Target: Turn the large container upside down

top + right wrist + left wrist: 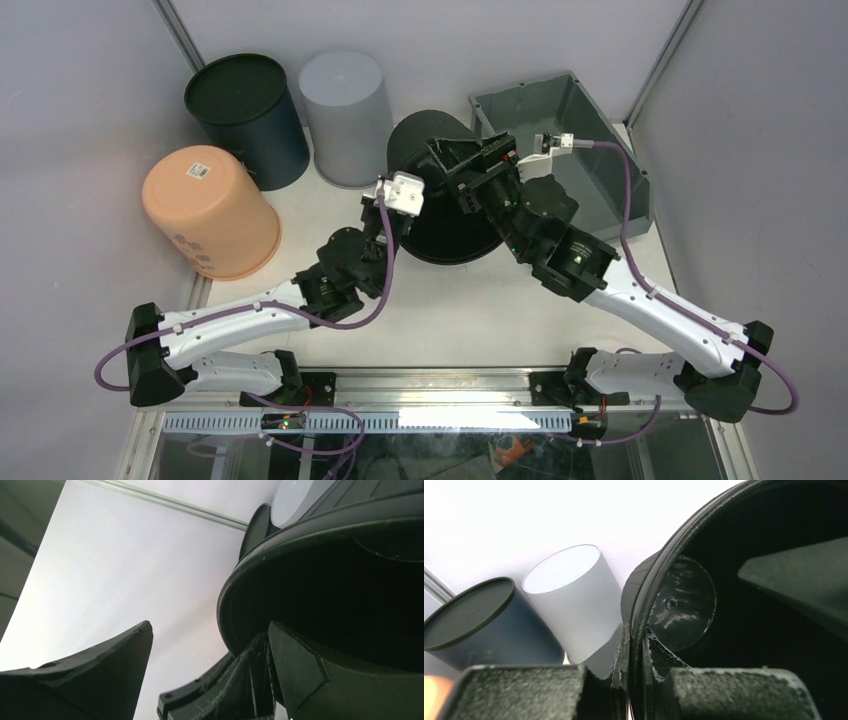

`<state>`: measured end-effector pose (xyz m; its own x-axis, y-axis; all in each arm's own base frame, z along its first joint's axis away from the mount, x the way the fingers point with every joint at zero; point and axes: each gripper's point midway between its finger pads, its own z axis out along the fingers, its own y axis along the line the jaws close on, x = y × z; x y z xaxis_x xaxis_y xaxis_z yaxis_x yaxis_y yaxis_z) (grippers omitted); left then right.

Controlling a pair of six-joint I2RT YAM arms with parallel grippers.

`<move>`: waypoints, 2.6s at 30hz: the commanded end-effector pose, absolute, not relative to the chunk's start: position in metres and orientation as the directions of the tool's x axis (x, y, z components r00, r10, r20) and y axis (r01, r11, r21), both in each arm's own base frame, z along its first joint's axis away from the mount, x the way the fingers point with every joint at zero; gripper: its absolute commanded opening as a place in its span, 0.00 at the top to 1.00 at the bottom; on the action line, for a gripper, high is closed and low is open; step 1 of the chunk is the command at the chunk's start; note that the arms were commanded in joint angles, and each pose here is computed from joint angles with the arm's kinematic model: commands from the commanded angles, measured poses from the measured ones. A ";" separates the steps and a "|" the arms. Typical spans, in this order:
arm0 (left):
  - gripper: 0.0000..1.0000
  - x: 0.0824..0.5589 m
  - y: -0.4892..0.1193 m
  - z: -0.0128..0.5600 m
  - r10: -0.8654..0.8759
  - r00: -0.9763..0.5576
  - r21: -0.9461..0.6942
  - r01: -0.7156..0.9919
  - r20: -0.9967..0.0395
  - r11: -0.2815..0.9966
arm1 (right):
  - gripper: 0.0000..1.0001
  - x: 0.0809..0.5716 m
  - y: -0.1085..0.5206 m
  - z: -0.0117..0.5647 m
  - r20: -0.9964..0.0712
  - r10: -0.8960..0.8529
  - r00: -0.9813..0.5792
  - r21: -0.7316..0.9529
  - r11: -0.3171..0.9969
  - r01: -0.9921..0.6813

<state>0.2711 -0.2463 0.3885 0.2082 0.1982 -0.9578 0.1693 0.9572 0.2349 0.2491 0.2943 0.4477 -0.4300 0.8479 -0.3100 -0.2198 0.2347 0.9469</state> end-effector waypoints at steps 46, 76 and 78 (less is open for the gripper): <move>0.01 0.175 -0.125 0.498 -0.417 -0.033 -0.399 0.367 -0.908 0.840 | 1.00 0.228 0.423 0.433 -0.576 0.441 -0.688 0.733 -0.094 -0.674; 0.01 0.177 -0.168 0.483 -0.333 -0.108 -0.347 0.405 -0.937 0.846 | 1.00 0.202 0.401 0.304 -0.357 0.317 -0.879 0.794 -0.393 -0.464; 0.01 0.179 -0.172 0.480 -0.317 -0.108 -0.333 0.404 -0.942 0.852 | 1.00 0.200 0.397 0.294 -0.345 0.315 -0.884 0.811 -0.375 -0.450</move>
<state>0.1779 -0.1613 0.4808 -0.1032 -0.3217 -0.9412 0.3921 0.8565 -0.3358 0.2119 0.4238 0.2388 -0.9406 0.2214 -0.2575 -0.3091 -0.2438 0.9192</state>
